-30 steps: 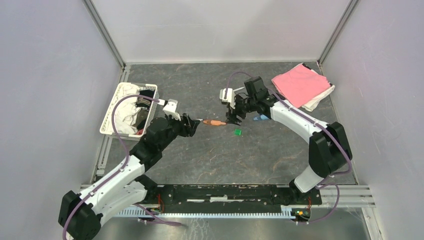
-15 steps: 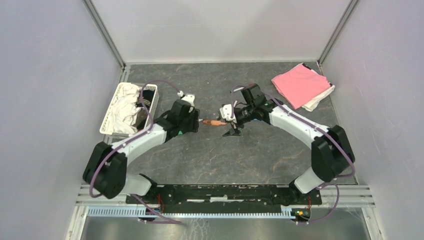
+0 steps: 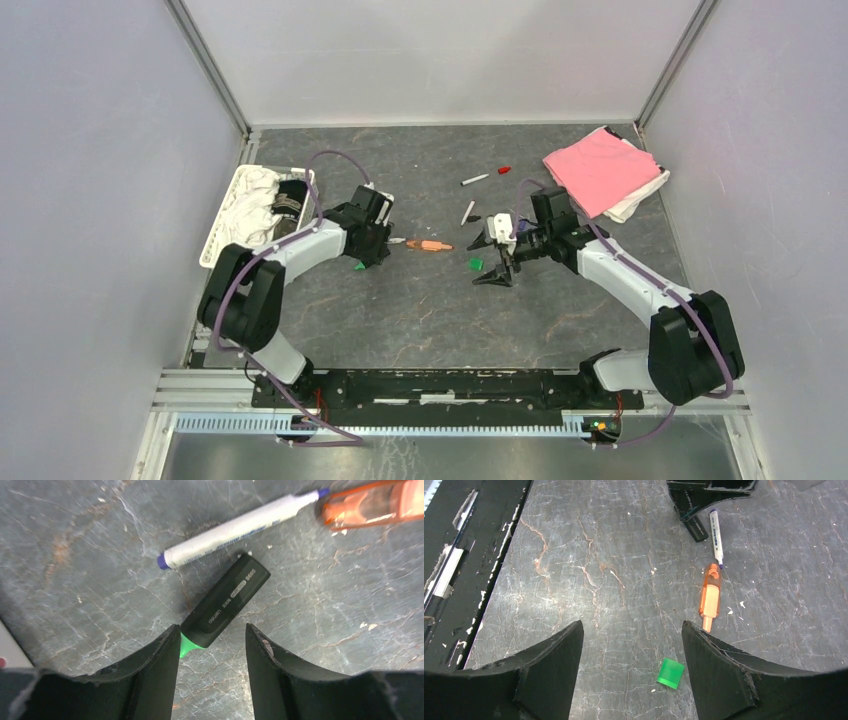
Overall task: Insert the pens into the pen caps
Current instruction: Place the pen cap at the center of the board, then pick up the pen from the center of the board.
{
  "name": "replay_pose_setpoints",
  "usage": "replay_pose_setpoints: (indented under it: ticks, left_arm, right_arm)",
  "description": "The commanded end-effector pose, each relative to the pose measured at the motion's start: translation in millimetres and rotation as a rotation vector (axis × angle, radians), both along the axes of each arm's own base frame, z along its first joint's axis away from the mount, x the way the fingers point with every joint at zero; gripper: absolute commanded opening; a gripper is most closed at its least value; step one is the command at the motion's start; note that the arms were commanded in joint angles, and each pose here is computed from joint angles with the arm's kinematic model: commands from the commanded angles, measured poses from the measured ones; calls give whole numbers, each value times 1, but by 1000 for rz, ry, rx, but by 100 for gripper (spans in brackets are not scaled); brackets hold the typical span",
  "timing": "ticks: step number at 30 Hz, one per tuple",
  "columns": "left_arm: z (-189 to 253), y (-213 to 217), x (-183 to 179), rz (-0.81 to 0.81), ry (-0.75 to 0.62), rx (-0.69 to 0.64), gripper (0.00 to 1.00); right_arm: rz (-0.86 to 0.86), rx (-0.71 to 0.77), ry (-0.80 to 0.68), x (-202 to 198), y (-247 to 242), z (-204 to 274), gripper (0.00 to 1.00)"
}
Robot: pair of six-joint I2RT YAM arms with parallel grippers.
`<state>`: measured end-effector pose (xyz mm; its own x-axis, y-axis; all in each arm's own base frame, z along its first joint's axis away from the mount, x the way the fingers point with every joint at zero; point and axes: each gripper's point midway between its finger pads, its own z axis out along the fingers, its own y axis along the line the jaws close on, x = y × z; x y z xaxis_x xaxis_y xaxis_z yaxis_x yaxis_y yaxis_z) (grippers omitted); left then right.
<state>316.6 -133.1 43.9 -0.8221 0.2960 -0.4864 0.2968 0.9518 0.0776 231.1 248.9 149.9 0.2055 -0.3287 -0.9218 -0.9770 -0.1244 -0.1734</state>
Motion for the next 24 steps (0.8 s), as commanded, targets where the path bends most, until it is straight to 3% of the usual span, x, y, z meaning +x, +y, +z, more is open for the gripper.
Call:
replay_pose_setpoints:
  ticks: [1,15,19,22,24]
  left_arm:
    - [-3,-1,-2,-76,55,14,56]
    - [-38,-6,-15,-94,197,-15,46]
    - [-39,-12,-19,-104,213,-53,33]
    - [-30,-23,-26,-131,213,-116,11]
    - [-17,-38,-34,-186,192,-178,5]
  right_arm:
    - [30,82,-14,-5,1,16,77]
    - [30,98,-3,-5,-4,16,77]
    - [31,91,-10,-5,-5,15,77]
    - [41,71,-36,-6,-8,12,77]
    - [61,51,-73,-8,-10,9,77]
